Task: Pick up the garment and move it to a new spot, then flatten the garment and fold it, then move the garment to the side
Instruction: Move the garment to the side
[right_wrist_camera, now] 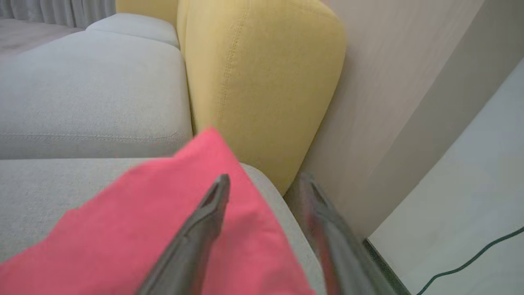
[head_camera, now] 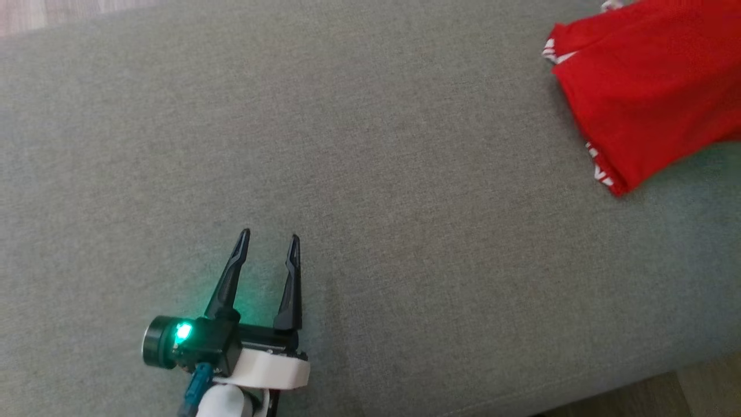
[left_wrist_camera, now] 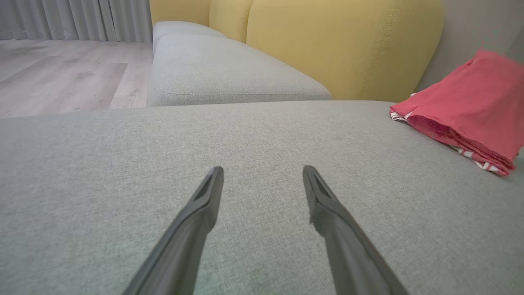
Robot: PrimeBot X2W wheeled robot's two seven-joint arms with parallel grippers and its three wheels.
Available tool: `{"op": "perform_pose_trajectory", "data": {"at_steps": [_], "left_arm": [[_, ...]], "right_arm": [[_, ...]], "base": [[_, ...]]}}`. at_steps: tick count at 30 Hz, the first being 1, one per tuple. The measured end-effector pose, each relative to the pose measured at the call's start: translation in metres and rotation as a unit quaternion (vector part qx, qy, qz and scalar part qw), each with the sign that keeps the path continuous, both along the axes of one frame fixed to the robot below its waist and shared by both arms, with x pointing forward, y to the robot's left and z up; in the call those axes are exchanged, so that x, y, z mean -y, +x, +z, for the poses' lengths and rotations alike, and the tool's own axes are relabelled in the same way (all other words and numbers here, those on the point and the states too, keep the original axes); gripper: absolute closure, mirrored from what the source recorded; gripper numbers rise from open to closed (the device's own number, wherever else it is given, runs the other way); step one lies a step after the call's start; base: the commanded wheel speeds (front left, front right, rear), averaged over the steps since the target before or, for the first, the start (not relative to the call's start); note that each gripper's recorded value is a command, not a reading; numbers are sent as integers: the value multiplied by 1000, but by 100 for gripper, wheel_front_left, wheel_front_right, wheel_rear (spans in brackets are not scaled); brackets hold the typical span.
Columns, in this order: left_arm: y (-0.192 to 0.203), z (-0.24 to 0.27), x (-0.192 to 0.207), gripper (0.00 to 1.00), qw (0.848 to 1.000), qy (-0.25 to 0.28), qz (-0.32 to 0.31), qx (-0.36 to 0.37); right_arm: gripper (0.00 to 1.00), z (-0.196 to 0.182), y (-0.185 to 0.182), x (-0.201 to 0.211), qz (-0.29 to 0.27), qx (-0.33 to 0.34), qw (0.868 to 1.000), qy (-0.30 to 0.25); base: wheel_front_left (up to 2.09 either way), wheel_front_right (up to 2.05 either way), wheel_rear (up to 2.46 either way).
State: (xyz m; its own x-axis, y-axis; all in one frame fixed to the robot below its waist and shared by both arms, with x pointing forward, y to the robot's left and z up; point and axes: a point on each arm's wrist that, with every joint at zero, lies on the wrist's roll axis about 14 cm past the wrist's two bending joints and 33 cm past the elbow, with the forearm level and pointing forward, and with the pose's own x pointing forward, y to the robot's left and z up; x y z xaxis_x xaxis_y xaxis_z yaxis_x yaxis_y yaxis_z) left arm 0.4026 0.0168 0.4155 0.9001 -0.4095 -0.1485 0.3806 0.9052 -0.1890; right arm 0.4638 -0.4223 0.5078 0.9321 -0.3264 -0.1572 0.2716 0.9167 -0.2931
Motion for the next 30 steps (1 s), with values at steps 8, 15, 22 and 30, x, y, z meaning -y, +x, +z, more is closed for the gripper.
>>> {"op": "perform_pose_trajectory", "data": {"at_steps": [8, 15, 22, 30], "left_arm": [[-4, 24, -15, 0, 999, -2, 28, 26], [-29, 41, -47, 0, 996, 4, 82, 38], [-56, 49, -91, 0, 987, 17, 153, 47], [-92, 62, -130, 0, 973, 20, 222, 67]], "right_arm": [[0, -61, -23, -82, 45, -22, 996, 79], [0, -76, -56, -195, 152, 0, 976, 154], [0, -43, -89, -271, 259, 52, 949, 172], [0, -21, -125, -285, 257, 97, 944, 182]], "base": [[0, 0, 0], [0, 0, 0], [0, 0, 0], [0, 0, 0]]}}
